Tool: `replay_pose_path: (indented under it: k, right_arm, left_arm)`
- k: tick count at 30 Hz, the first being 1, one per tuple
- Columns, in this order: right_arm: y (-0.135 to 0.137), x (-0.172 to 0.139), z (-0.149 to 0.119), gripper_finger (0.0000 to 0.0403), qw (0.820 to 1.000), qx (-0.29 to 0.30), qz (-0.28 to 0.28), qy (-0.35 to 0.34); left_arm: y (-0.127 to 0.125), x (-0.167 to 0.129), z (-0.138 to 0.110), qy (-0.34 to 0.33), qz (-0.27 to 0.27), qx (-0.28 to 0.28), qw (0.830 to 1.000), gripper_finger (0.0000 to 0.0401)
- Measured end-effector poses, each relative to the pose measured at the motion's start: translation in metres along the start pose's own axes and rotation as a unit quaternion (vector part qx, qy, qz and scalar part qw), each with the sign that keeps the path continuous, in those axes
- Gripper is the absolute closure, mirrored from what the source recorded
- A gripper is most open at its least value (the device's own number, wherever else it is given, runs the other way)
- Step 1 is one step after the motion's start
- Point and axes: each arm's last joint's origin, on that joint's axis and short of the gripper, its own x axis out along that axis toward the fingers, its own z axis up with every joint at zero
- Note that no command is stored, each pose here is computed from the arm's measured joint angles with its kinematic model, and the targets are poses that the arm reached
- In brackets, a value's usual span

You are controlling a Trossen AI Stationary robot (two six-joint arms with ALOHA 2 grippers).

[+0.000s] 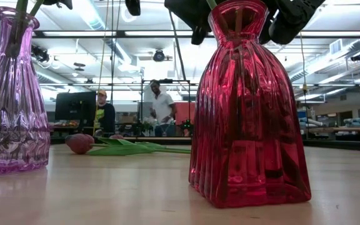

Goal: Sort flowers into vase by color
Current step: Put the pink flower into the red vase

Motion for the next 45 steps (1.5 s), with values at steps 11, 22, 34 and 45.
replay_pose_path:
  k: [11, 22, 34, 45]
  right_arm:
    - [0.0, -0.004, 0.003, 0.032, 0.997, 0.045, 0.055, 0.017]
    - [-0.002, -0.029, 0.033, 0.027, 0.991, 0.08, 0.052, 0.09]
    - [-0.006, -0.055, 0.045, 0.027, 0.979, 0.103, -0.057, 0.166]
    - [-0.005, -0.07, 0.045, 0.027, 0.954, 0.136, -0.154, 0.218]
  left_arm:
    - [-0.002, -0.003, 0.002, 0.003, -0.076, -0.02, 0.997, 0.0391]
    - [-0.019, -0.016, 0.084, 0.005, -0.129, -0.005, 0.992, 0.0394]
    - [-0.088, -0.013, 0.14, -0.023, -0.196, -0.006, 0.98, 0.0393]
    - [-0.154, 0.025, 0.149, 0.001, -0.144, 0.011, 0.989, 0.0392]
